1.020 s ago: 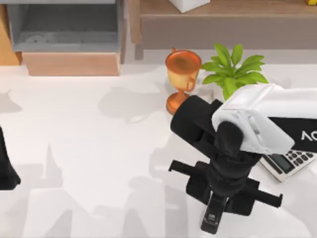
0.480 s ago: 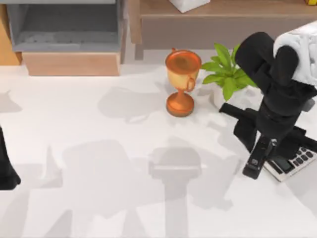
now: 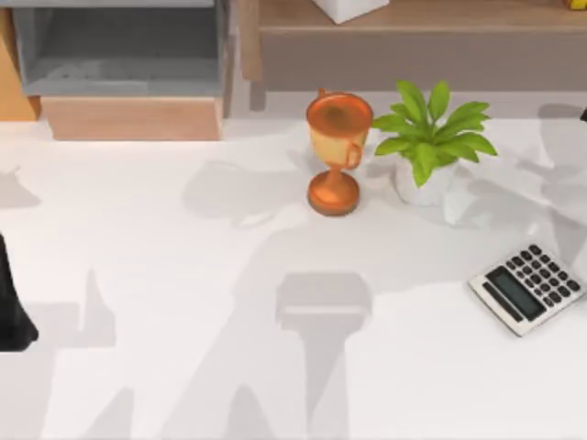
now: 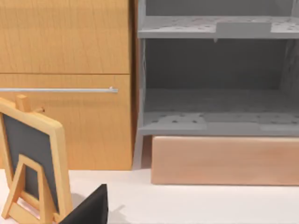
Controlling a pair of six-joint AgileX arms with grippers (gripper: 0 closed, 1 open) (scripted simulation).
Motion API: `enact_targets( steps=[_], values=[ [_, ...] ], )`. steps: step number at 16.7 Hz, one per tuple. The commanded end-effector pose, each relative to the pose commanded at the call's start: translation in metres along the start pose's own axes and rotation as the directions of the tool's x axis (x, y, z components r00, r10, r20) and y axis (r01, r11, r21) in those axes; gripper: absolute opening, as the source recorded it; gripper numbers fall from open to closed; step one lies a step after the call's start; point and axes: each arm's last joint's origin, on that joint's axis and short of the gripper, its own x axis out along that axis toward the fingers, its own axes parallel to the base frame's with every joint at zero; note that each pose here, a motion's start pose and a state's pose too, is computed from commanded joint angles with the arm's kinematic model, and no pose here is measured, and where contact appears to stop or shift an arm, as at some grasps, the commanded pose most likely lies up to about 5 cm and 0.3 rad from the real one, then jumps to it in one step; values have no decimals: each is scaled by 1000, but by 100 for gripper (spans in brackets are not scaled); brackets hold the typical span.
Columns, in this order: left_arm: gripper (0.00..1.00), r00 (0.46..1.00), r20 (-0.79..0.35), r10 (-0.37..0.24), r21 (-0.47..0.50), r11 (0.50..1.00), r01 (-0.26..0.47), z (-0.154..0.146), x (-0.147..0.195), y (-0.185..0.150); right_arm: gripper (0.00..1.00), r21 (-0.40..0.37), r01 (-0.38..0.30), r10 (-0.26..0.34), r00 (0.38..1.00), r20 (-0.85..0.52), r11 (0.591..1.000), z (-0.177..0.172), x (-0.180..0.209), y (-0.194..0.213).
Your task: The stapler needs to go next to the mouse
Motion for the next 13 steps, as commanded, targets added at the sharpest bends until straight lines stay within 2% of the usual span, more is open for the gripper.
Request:
enact_targets(
  steps=[3, 7, 13],
  values=[
    [100, 1000, 0, 0, 0, 1000, 0, 0, 0, 0, 0, -79, -14, 13, 1000, -9, 997, 48, 5, -31],
    [100, 1000, 0, 0, 0, 1000, 0, 0, 0, 0, 0, -239, -42, 42, 999, -5, 970, 92, 16, -53],
    [100, 1000, 0, 0, 0, 1000, 0, 0, 0, 0, 0, -493, -75, 96, 995, 18, 867, 124, 28, -42]
  ],
)
